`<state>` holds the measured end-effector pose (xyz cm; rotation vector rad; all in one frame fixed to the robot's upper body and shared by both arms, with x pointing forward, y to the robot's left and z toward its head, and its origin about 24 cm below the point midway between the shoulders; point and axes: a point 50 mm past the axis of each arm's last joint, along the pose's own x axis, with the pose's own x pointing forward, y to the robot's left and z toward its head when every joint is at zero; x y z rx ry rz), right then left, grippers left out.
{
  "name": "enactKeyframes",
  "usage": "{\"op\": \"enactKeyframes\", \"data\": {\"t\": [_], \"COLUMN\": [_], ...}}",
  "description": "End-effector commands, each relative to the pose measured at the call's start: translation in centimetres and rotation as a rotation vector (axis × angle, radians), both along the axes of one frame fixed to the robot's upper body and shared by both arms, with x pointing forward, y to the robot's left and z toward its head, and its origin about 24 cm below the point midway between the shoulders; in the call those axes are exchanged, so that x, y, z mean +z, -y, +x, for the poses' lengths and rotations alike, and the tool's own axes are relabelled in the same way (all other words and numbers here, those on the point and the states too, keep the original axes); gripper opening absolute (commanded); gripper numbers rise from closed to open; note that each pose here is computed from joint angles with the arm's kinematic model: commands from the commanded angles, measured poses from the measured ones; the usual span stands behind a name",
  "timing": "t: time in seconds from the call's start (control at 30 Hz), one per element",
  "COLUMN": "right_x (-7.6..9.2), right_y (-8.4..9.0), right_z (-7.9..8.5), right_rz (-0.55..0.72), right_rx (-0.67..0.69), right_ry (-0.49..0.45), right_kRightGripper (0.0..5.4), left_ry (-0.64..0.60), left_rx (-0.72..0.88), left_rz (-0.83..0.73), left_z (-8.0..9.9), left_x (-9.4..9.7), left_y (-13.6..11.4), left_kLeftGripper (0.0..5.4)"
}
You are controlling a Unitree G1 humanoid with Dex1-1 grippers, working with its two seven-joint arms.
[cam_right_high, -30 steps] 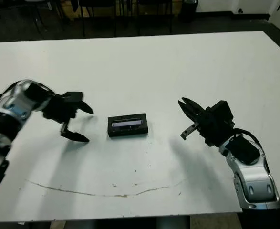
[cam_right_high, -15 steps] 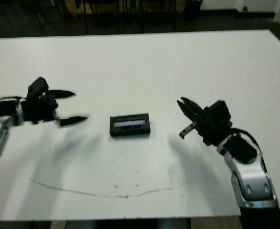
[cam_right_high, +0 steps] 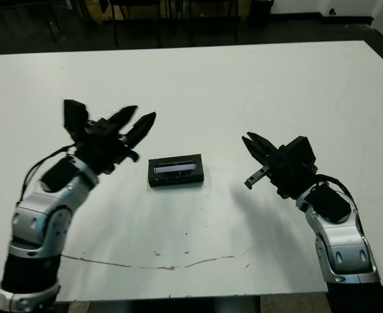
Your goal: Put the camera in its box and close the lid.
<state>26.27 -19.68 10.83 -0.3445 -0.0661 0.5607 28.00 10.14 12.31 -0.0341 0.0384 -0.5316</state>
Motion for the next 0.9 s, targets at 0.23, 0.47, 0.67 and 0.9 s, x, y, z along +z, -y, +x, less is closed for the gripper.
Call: {"op": "enactKeyframes", "data": {"t": [0.23,0.47,0.67,0.9], "right_x": [-0.4,-0.5,-0.6,-0.6], "right_y": [0.0,-0.2,-0.4,-0.4], "right_z": [-0.3,-0.5,-0.6,-0.7], "right_rz": [0.002,0.005,0.012,0.005], "right_rx": [-0.013,-0.019,-0.024,-0.028], "right_ry": [-0.022,-0.025,-0.04,-0.041], "right_kRightGripper": [0.0,0.0,0.0,0.0], "left_ry": [-0.206,-0.307,-0.348,-0.347], "left_rx": [0.024,0.029,0.018,-0.013], "left_rz": [0.164,0.199,0.213,0.254], "left_z": [-0.8,-1.8,-2.8,-3.2], "left_x": [-5.4,-9.0,-10.6,-11.1], "left_y": [1.9,2.0,2.1,2.6], "left_kLeftGripper": [0.02,0.02,0.02,0.02]}}
